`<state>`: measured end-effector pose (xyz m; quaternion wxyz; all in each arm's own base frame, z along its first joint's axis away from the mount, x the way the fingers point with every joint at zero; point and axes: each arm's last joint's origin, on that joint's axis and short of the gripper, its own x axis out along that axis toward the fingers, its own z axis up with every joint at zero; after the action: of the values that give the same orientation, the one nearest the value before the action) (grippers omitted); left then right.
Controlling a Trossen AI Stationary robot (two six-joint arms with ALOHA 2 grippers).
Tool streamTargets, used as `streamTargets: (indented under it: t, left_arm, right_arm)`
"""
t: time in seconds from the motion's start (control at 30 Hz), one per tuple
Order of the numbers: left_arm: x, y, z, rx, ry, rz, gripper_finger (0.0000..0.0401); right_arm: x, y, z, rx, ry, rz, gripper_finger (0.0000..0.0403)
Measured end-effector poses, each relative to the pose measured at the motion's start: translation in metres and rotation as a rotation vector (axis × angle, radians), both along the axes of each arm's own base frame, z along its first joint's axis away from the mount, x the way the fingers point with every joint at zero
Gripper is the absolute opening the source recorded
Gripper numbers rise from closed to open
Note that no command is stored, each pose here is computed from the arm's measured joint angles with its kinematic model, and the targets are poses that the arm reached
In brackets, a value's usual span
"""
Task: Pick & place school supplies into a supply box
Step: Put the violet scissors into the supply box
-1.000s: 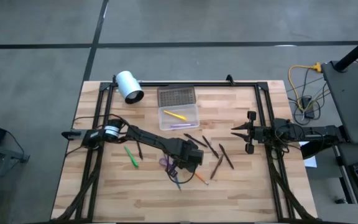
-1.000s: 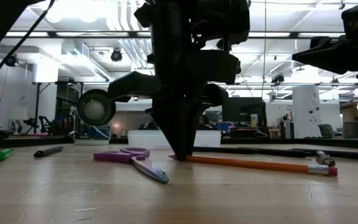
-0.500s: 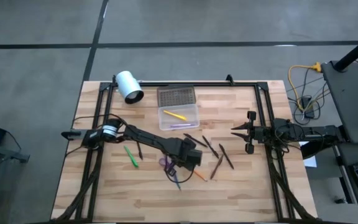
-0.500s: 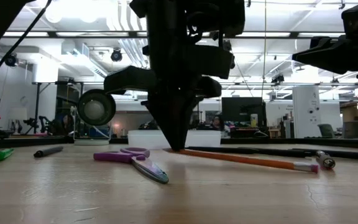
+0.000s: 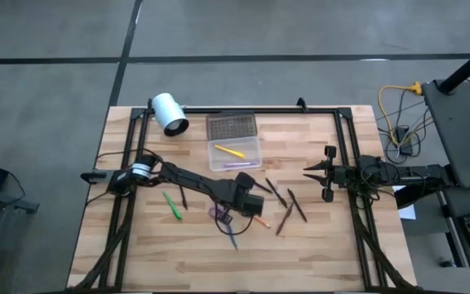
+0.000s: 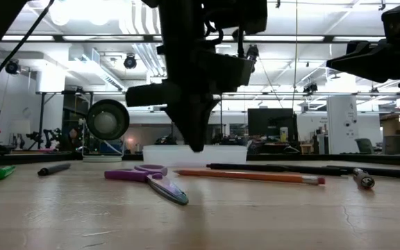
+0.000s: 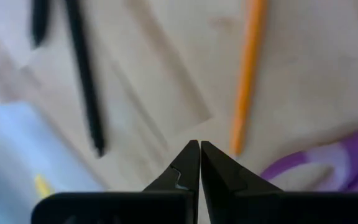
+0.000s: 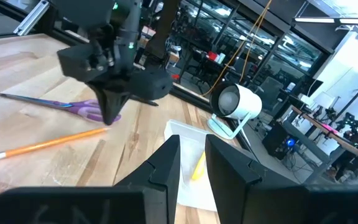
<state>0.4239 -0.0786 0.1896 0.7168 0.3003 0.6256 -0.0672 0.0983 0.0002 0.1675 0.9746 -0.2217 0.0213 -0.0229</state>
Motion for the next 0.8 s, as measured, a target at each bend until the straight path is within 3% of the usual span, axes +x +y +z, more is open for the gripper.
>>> streamTargets:
  t: [0.8]
  left_arm:
    - [-0.009,-0.015,-0.004,-0.025,0.021,-0.001,0.0000]
  right_arm:
    - [0.000,0.000,0.000,0.000,0.000,0.000,0.0068]
